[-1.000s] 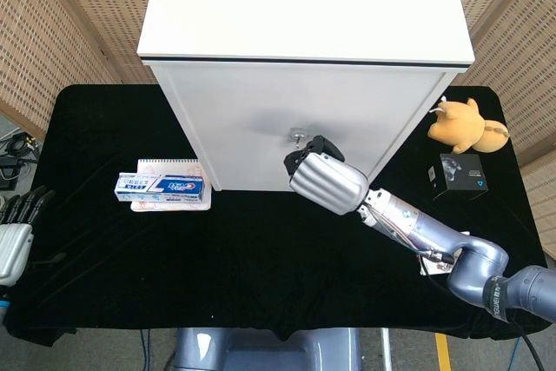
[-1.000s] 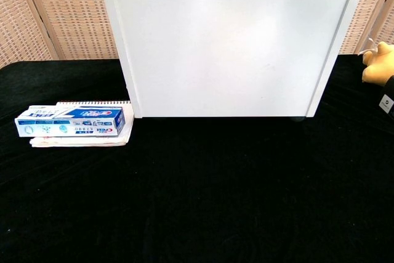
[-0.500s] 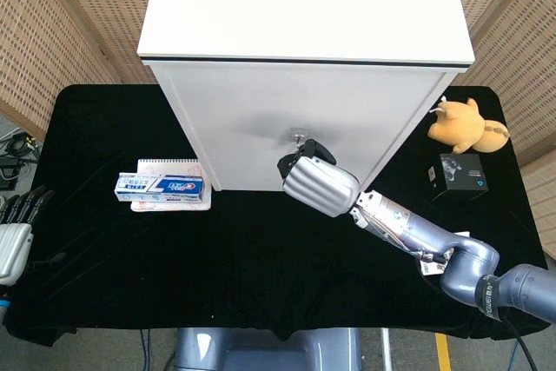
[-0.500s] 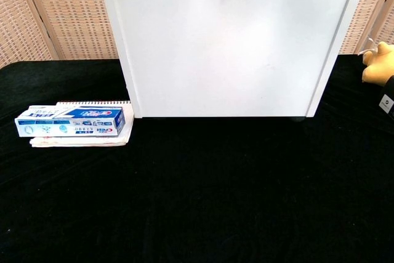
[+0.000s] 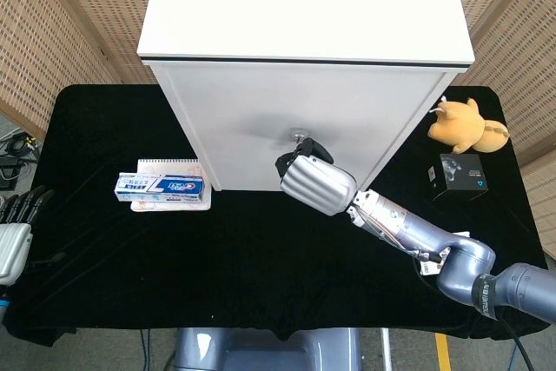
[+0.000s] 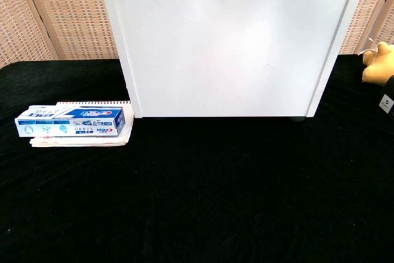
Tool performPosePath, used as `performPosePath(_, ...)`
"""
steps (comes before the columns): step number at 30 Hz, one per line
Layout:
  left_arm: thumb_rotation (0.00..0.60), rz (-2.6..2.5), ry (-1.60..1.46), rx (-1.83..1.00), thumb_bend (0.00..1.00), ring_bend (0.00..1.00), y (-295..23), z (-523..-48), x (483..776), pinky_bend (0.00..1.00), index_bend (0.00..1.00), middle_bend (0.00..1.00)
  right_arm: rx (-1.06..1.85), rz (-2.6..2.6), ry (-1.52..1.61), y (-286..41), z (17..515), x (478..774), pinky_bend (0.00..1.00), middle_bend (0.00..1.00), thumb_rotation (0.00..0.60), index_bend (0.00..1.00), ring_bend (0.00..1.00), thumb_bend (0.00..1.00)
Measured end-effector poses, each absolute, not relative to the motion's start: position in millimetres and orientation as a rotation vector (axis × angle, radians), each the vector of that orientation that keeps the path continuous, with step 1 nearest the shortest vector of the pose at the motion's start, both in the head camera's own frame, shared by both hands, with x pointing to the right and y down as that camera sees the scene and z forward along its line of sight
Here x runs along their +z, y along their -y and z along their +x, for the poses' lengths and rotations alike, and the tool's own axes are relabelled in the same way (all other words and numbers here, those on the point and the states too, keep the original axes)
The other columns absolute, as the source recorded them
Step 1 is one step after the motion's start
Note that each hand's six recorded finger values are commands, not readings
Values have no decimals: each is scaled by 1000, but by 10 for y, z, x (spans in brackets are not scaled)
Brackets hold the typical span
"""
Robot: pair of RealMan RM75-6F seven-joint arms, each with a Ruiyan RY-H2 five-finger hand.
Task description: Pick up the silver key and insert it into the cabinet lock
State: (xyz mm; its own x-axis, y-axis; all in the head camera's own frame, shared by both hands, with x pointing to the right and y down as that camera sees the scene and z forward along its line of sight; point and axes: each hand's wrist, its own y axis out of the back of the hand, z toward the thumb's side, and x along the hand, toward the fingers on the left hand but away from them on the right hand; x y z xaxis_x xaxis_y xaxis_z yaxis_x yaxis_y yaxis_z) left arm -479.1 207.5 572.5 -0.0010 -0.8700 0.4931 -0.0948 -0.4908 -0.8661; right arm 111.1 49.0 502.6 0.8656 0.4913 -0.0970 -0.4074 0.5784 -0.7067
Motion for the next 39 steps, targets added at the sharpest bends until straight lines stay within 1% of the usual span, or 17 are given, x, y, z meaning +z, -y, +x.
performPosePath(25, 600, -1639, -1006, -1556, 0, 0, -2077, -4786, 5726, 0, 0, 0, 558, -801, 123, -451, 1181, 5069, 1000, 949, 600, 709, 929, 600)
performPosePath(31, 600, -1638, -1006, -1555, 0, 0, -2079, -4785, 5723, 0, 0, 0, 561, -803, 122, -454, 1194, 5087, 1000, 949, 600, 690, 929, 578)
performPosePath(33, 600, -1638, -1007, -1555, 0, 0, -2078, -4787, 5722, 0, 0, 0, 563, -802, 122, -456, 1197, 5094, 1000, 948, 600, 667, 929, 540)
performPosePath(36, 600, -1638, -1007, -1555, 0, 0, -2077, -4787, 5722, 0, 0, 0, 561, -798, 122, -458, 1199, 5096, 1000, 947, 600, 602, 929, 390)
performPosePath(38, 600, -1639, -1007, -1555, 0, 0, -2077, -4787, 5722, 0, 0, 0, 560, -793, 122, -457, 1198, 5092, 1000, 947, 600, 574, 929, 342)
performPosePath(39, 600, -1639, -1007, -1555, 0, 0, -2078, -4787, 5721, 0, 0, 0, 560, -788, 123, -456, 1199, 5087, 1000, 947, 600, 570, 929, 333)
